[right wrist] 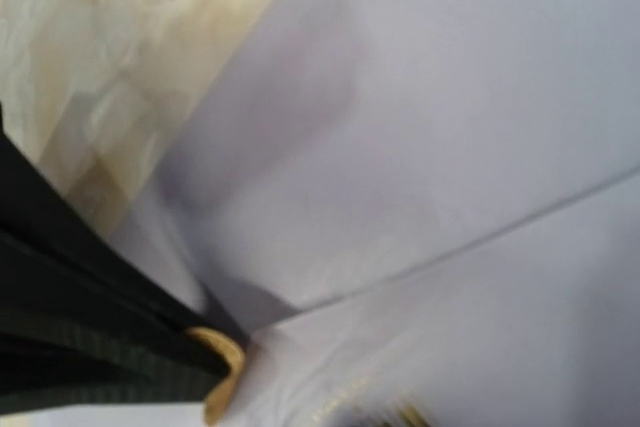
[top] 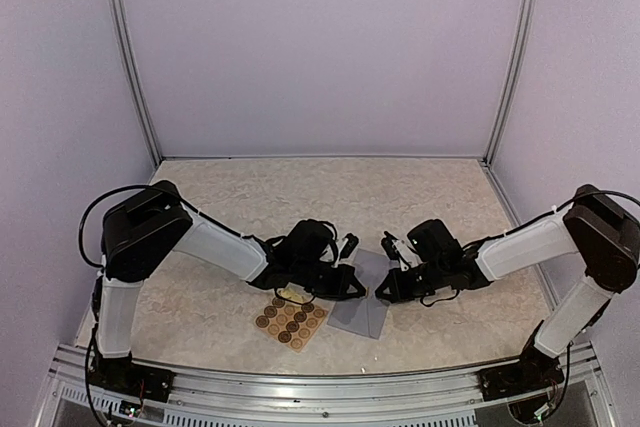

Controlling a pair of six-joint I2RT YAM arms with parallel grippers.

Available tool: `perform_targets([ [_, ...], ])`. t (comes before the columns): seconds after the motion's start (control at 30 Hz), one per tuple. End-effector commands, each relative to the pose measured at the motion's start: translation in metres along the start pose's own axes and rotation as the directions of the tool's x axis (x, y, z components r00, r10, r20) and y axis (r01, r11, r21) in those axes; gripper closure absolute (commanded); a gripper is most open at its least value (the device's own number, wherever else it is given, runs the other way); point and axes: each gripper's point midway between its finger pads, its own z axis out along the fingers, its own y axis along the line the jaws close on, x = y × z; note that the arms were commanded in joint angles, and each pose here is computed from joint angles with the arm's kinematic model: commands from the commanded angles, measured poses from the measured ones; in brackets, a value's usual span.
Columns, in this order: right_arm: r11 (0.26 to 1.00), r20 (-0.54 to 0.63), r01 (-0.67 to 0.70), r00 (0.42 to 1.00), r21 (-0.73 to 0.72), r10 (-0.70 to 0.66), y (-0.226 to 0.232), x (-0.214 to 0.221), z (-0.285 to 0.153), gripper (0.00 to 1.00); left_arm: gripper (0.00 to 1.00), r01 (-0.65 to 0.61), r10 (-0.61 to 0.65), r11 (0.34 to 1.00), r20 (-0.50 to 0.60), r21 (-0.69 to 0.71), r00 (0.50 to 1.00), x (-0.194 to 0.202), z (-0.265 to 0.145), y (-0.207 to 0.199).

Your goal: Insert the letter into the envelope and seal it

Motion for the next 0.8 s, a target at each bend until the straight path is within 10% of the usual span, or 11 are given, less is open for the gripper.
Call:
perform_targets([
  [0.0, 0.999, -0.057, 0.007, 0.998, 0.048, -0.004, -0.009, 0.016, 0.006, 1.00, 1.00, -0.025, 0.022, 0.999, 0.064, 0.049, 0.998, -0.021, -0.017, -0.021],
  [0.77, 0.998, -0.066, 0.007, 0.998, 0.056, -0.003, -0.011, 0.018, 0.007, 1.00, 1.00, -0.032, 0.032, 0.999, 0.053, -0.012, 0.998, -0.020, -0.001, -0.002],
])
